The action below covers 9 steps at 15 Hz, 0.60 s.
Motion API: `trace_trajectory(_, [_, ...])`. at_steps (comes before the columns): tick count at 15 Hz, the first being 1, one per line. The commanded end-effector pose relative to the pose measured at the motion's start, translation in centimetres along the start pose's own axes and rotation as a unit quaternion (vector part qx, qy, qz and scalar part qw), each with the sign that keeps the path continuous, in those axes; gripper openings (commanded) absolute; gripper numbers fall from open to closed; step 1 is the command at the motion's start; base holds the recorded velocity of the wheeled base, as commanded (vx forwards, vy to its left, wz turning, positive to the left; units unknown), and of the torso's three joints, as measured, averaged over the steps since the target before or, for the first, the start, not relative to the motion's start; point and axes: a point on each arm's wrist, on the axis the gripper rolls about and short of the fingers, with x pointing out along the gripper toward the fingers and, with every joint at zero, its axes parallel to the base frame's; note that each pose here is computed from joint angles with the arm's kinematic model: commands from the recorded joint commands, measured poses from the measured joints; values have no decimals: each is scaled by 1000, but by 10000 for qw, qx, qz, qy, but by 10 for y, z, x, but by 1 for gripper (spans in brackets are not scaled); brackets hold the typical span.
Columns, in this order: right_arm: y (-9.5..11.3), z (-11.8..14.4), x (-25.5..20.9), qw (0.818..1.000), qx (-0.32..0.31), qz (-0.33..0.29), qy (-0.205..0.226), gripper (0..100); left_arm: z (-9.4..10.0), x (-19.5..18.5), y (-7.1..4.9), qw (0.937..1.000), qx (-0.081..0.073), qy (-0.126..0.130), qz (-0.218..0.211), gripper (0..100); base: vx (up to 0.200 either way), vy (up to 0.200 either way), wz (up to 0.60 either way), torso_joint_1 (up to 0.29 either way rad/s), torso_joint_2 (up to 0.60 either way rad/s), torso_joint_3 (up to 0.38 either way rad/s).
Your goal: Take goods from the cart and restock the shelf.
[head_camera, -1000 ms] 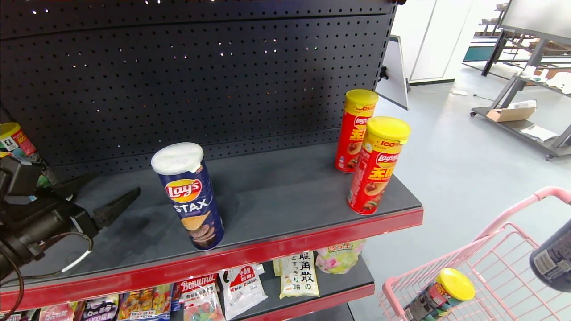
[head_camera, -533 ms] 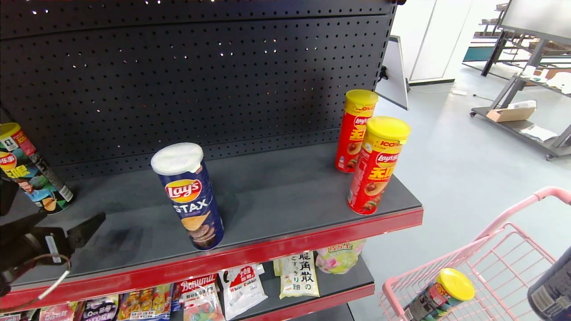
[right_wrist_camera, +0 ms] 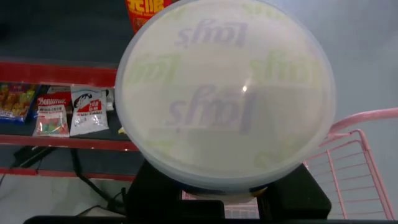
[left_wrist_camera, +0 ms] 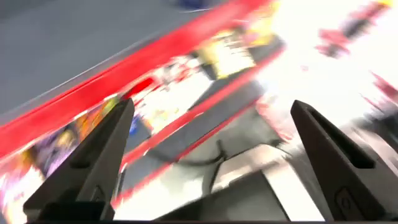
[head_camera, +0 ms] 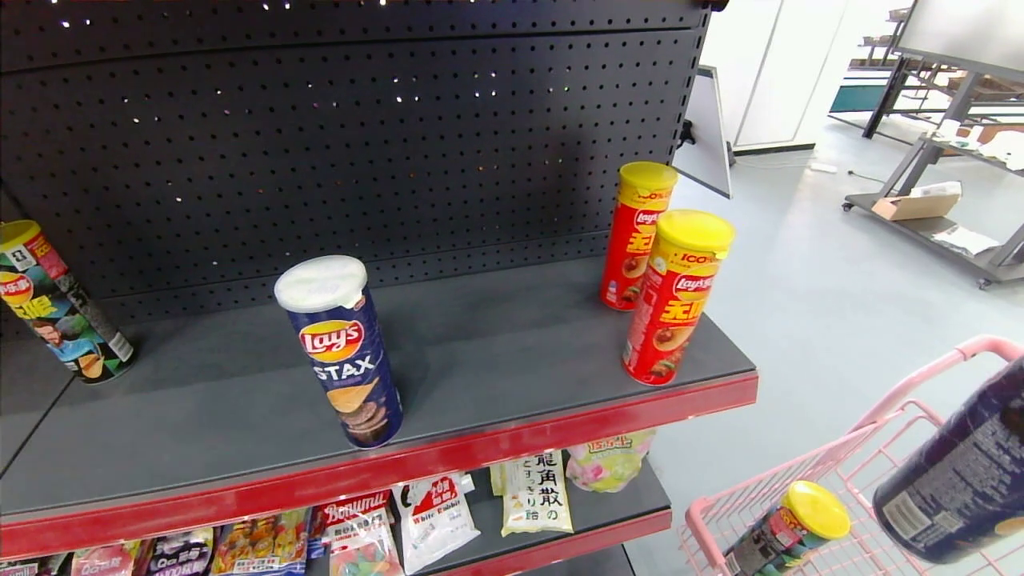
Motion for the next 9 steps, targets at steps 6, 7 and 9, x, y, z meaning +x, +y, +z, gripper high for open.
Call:
trace_trajectory(6, [0, 1, 11, 9998, -19, 197, 99, 0, -25, -8, 4, 9892, 327, -960, 1054, 100, 0, 0, 0, 0, 0, 0])
trace_trajectory(7, [0, 2, 11, 9998, -12, 202, 83, 0, -25, -7, 5, 9896, 331, -921, 1052, 100, 0, 0, 0, 0, 0, 0])
trace_trajectory(9, [0, 3, 11, 9997, -12, 210, 82, 0, -27, -5, 5, 9902, 327, -868, 1048, 100, 0, 0, 300, 1, 1, 4])
